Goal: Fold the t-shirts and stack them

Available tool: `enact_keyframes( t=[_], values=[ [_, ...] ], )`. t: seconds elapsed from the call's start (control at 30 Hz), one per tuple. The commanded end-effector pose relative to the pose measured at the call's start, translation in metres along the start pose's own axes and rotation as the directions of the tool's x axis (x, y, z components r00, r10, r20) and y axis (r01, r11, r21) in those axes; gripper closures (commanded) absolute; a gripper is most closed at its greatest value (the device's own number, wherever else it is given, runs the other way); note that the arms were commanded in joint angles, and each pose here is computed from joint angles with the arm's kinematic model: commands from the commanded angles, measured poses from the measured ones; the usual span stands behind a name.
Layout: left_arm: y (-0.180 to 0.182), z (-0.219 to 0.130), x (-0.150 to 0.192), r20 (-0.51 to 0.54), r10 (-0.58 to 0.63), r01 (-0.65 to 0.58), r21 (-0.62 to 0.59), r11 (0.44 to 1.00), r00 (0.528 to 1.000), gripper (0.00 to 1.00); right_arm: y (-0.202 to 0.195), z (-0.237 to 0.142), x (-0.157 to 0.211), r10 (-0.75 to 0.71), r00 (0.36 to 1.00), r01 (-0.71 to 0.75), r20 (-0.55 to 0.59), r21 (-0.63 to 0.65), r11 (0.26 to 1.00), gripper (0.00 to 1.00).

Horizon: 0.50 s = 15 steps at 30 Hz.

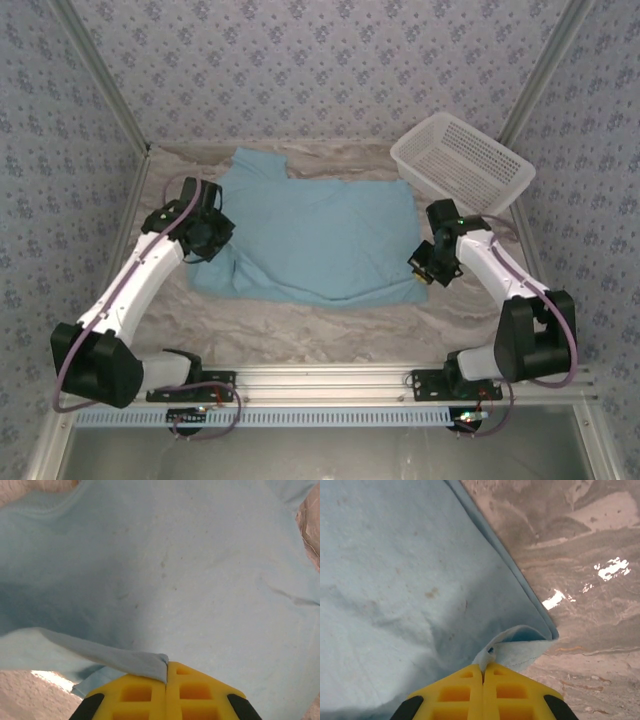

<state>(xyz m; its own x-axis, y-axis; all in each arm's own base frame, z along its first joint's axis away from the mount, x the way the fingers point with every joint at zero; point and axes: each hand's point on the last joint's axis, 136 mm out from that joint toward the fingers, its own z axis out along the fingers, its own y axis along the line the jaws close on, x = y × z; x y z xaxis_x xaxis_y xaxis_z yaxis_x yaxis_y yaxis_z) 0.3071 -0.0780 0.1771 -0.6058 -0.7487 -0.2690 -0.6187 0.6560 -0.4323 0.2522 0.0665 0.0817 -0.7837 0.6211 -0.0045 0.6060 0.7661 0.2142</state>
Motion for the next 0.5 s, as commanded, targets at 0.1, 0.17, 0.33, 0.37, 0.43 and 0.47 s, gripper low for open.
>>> enact_keyframes(
  t=[0.1, 0.17, 0.33, 0.37, 0.43, 0.47],
  values=[
    [-0.007, 0.0, -0.022, 0.035, 0.056, -0.056, 0.012, 0.998, 0.998, 1.0, 0.006, 0.001, -0.025, 0.007, 0.999, -0.008, 0.045, 0.021, 1.0, 1.0],
    [-0.009, 0.002, -0.025, 0.039, 0.065, -0.065, 0.011, 0.998, 0.997, 1.0, 0.01, 0.004, -0.03, 0.007, 0.999, -0.007, 0.044, 0.01, 1.0, 1.0],
    [-0.015, 0.01, -0.034, 0.049, 0.098, -0.099, 0.008, 0.995, 0.994, 1.0, 0.02, 0.007, -0.044, -0.014, 0.998, 0.013, 0.054, 0.016, 1.0, 1.0],
    [-0.015, 0.012, -0.036, 0.049, 0.098, -0.099, 0.007, 0.995, 0.994, 1.0, 0.022, 0.007, -0.047, -0.019, 0.998, 0.018, 0.056, 0.018, 1.0, 1.0],
    [-0.016, 0.015, -0.04, 0.052, 0.104, -0.104, 0.004, 0.995, 0.993, 1.0, 0.025, 0.009, -0.053, -0.03, 0.998, 0.029, 0.057, 0.025, 0.999, 1.0],
    [-0.016, 0.016, -0.041, 0.055, 0.107, -0.107, 0.0, 0.994, 0.993, 1.0, 0.025, 0.01, -0.056, -0.035, 0.998, 0.033, 0.061, 0.034, 0.999, 1.0]
  ],
)
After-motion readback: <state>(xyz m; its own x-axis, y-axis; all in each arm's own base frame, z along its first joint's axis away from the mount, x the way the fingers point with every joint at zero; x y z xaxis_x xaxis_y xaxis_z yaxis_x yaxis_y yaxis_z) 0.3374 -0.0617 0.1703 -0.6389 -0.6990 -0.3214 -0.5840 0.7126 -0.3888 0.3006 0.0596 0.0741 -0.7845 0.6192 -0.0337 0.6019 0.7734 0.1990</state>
